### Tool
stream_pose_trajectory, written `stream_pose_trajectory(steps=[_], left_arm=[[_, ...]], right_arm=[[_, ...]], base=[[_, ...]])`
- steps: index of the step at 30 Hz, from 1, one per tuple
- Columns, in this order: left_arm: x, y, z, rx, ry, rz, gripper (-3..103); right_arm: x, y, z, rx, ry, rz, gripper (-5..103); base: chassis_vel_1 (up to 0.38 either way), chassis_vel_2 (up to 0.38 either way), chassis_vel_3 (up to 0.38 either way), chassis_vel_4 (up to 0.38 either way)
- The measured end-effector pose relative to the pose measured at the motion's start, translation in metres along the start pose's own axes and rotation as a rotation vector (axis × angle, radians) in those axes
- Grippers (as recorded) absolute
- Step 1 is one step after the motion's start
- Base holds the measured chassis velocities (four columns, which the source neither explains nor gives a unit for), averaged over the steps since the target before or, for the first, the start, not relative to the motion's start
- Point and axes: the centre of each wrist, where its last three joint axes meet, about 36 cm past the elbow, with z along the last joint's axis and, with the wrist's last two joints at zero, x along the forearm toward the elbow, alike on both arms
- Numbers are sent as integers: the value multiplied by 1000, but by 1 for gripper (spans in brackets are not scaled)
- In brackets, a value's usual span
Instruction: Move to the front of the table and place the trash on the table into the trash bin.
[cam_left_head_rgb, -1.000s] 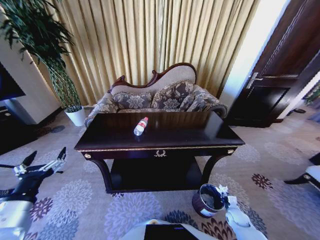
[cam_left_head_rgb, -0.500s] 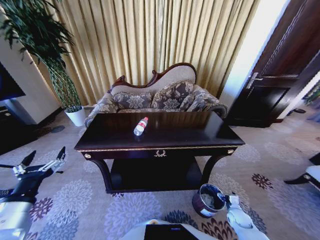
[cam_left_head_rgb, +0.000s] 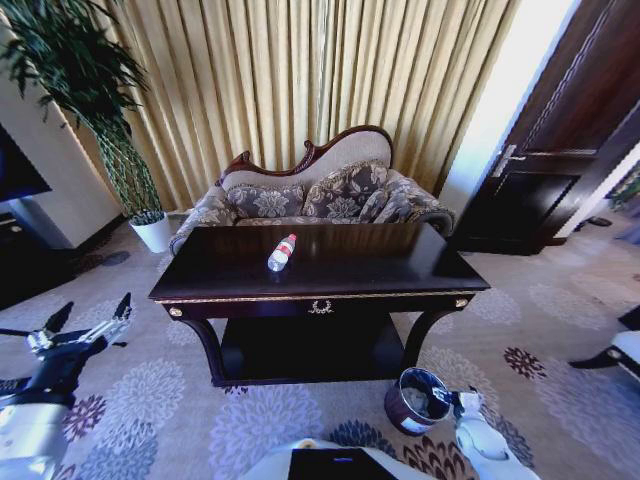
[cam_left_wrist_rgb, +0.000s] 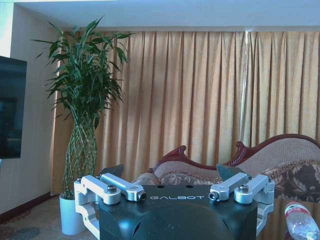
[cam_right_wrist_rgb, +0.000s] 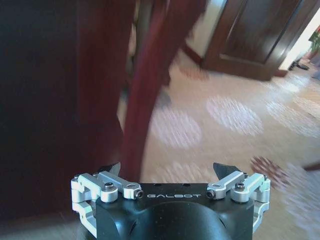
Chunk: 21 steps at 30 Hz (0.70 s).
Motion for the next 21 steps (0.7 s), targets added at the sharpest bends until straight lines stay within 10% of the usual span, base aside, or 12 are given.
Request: stream_pose_trajectory(steps=[11, 21], left_arm=[[-3, -2, 1, 26, -31, -10, 100], [-16, -3, -7, 55, -59, 33, 100]], right_arm=[[111, 6, -125, -109, -413, -176, 100], [222, 38, -213, -177, -579, -406, 100]], base=[[0, 0, 0, 0], [0, 0, 0, 0]])
